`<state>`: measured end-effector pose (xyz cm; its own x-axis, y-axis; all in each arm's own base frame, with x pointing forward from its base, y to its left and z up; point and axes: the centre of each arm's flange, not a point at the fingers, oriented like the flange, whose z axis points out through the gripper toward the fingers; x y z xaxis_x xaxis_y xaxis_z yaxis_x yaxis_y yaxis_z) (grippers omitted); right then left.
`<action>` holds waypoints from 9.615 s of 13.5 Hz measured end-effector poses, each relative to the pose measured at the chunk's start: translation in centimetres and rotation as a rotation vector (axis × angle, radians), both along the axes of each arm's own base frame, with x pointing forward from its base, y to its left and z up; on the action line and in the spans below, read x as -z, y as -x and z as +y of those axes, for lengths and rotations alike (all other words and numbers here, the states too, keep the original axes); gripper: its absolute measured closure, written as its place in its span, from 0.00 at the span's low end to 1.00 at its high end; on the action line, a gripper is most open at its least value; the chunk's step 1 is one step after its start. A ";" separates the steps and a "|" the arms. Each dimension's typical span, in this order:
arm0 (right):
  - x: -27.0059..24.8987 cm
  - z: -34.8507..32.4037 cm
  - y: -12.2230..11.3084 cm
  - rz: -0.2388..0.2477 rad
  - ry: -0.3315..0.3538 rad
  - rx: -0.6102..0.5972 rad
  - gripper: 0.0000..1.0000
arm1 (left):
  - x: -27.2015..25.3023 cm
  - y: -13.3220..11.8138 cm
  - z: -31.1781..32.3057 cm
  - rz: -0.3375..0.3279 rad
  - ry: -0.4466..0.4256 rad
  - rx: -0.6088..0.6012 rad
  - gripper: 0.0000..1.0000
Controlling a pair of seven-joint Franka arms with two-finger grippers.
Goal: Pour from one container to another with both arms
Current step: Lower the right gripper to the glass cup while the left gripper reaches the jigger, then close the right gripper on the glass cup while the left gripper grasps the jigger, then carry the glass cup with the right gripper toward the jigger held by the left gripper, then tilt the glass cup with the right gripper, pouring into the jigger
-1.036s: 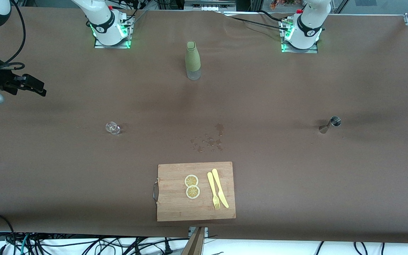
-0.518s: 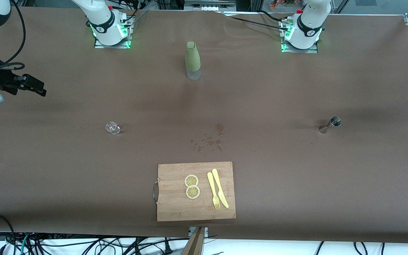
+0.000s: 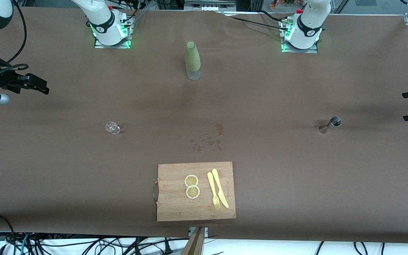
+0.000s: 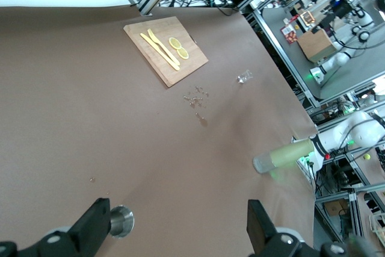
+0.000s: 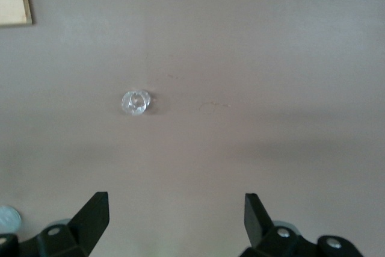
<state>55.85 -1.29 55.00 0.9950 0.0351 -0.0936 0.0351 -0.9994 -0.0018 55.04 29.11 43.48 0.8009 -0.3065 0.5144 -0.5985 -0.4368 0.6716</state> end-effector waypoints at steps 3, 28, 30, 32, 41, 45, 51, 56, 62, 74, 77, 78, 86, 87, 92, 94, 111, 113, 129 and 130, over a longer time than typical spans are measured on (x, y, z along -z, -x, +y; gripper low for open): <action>2.7 -1.8 -0.9 0.041 -0.073 -0.208 0.00 | 3.1 1.8 0.6 -0.107 0.030 0.087 0.00; 41.1 -8.1 -4.0 -0.736 -0.995 -1.371 0.00 | 35.3 2.7 -3.4 -0.794 0.356 0.279 0.00; 42.6 -6.3 -3.6 -0.776 -1.059 -1.383 0.00 | 35.8 2.3 -4.3 -0.793 0.365 0.290 0.00; 43.3 -4.5 -3.5 -0.798 -1.093 -1.418 0.00 | 35.9 2.0 -5.1 -0.791 0.372 0.304 0.00; 46.6 -1.9 -2.5 -0.839 -1.160 -1.439 0.01 | 36.8 1.8 -6.6 -0.774 0.390 0.322 0.00; 47.2 -1.6 -2.2 -0.841 -1.177 -1.437 0.20 | 37.0 1.8 -7.0 -0.770 0.397 0.325 0.03; 46.4 -0.4 -2.3 -0.885 -1.250 -1.401 0.74 | 37.3 2.1 -7.1 -0.771 0.411 0.324 0.49; 43.6 3.0 -4.6 -0.840 -1.349 -1.318 0.87 | 37.5 2.2 -7.2 -0.802 0.421 0.328 0.79; 36.1 12.6 -10.2 -0.758 -1.398 -1.263 0.87 | 37.2 1.6 -7.7 -0.837 0.420 0.354 0.79; 29.0 33.5 -12.2 -0.880 -0.980 -1.037 0.87 | 32.5 -9.4 -27.8 -0.821 0.488 0.406 0.79; 28.1 38.8 -10.5 -0.911 -0.835 -0.989 0.87 | 32.8 -10.7 -33.4 -0.827 0.472 0.379 0.79; 27.9 40.6 -9.5 -0.920 -0.798 -0.986 0.87 | 32.7 -10.9 -35.1 -0.820 0.472 0.372 0.79; 26.8 49.0 -3.8 -0.991 -0.621 -1.102 0.87 | 33.1 -10.2 -48.2 -0.775 0.501 0.341 0.79; 26.7 49.3 -3.5 -0.996 -0.610 -1.114 0.87 | 33.2 -10.0 -49.1 -0.771 0.508 0.337 0.79; 26.4 49.6 -3.5 -1.028 -0.525 -1.182 0.87 | 33.5 -9.4 -51.9 -0.763 0.508 0.325 0.79; 26.4 49.7 -3.4 -1.043 -0.481 -1.208 0.87 | 33.6 -9.3 -52.2 -0.761 0.503 0.327 0.79; 28.5 51.0 -2.4 -1.050 -0.235 -1.419 0.87 | 34.7 -9.0 -53.2 -0.751 0.444 0.330 0.79; 28.7 50.9 -2.4 -1.047 -0.222 -1.428 0.87 | 34.7 -9.0 -53.2 -0.751 0.442 0.329 0.79; 29.2 50.9 -2.5 -1.042 -0.178 -1.481 0.87 | 34.8 -9.0 -53.2 -0.753 0.439 0.329 0.79; 29.2 50.9 -2.5 -1.042 -0.178 -1.481 0.87 | 34.8 -9.0 -53.2 -0.753 0.438 0.329 0.79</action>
<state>58.39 49.61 25.80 -0.2208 0.7843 0.5798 0.8510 -0.1354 0.5074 64.07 -24.05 8.71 0.1162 -0.1142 0.9866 -0.9921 0.0331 0.1207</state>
